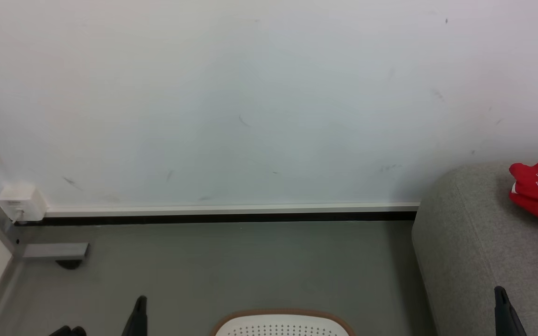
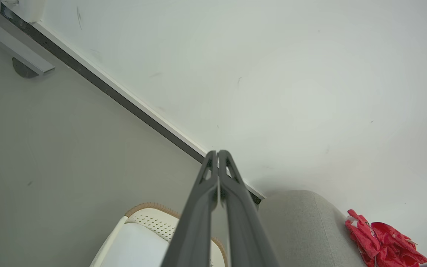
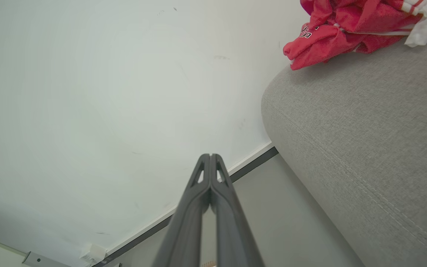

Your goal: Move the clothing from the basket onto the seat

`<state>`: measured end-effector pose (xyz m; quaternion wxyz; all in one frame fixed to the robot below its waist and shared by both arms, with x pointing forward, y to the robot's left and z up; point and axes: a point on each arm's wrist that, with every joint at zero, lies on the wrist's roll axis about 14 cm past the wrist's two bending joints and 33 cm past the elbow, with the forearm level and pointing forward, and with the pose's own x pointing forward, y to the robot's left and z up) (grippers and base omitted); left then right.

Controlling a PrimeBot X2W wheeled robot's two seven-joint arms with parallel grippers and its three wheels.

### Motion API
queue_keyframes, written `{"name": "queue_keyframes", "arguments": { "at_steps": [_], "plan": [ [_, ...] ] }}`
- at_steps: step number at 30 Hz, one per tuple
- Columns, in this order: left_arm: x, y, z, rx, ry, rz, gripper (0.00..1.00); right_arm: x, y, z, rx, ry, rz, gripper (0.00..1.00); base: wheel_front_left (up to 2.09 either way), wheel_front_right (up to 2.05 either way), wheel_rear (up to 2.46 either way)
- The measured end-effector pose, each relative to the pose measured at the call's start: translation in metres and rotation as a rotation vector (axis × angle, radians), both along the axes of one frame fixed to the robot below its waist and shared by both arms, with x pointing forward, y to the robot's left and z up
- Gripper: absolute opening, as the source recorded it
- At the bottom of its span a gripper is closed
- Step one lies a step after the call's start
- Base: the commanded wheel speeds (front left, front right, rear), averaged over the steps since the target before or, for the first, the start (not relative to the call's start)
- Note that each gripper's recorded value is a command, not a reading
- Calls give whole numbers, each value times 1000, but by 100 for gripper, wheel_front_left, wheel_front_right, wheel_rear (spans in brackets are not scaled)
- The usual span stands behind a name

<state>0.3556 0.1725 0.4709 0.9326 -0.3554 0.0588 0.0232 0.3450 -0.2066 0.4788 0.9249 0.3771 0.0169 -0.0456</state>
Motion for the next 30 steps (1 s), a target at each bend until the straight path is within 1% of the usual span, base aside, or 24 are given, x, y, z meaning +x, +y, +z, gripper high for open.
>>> {"name": "queue_keyframes", "arguments": {
  "at_steps": [13,30],
  "plan": [
    [7,6,7,-177,-6,30,0,9,0,6,160,-14,-5,0,0,0,0],
    [15,12,17,-371,-24,50,0,19,1,11,344,-28,-2,0,0,0,0]
  ]
}}
